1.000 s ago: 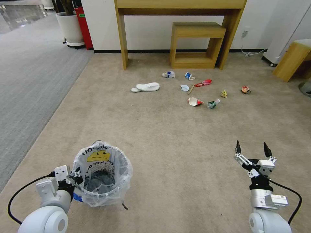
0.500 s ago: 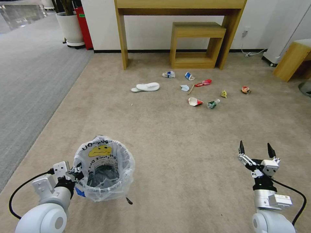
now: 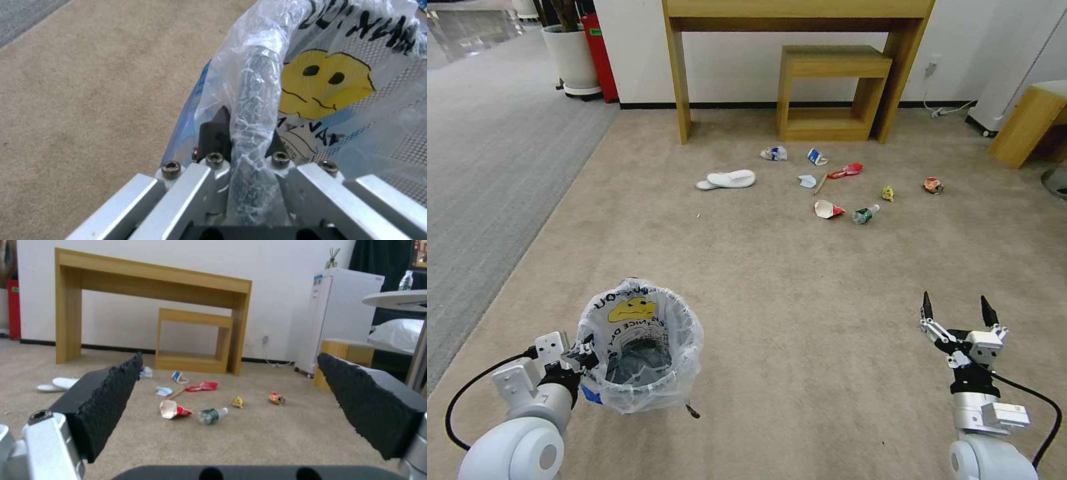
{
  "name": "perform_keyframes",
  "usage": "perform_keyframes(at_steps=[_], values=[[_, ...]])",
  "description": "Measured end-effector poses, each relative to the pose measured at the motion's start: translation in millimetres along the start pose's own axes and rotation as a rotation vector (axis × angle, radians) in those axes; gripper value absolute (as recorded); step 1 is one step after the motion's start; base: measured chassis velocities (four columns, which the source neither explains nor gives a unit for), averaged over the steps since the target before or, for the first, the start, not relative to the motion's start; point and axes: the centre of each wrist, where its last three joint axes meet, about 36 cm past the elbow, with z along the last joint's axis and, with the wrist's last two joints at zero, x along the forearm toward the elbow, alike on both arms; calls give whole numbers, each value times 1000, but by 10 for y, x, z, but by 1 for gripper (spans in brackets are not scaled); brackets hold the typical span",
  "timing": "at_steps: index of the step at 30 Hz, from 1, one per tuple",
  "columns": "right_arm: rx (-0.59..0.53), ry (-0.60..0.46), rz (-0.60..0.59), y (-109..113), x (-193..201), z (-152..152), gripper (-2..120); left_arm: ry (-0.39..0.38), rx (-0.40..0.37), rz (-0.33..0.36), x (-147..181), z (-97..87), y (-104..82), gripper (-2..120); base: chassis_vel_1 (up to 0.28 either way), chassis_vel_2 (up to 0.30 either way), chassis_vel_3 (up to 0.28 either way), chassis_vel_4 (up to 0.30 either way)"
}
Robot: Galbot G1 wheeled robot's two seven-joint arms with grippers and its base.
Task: Pick up the trash bin and place the garbage on the floor into it.
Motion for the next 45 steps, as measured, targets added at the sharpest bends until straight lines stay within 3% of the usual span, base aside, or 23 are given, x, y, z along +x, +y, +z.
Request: perform_keyframes(at_steps=[18,45], values=[[-8,-12,-11,-10,-42,-13,100,-14,2,-9,57,-5,-7,3,-4,2,2,-3],[-16,-10,-13,23,-30,-11,100,-21,-1,-9,69,-4,-11,3,-74,73,77,-75]])
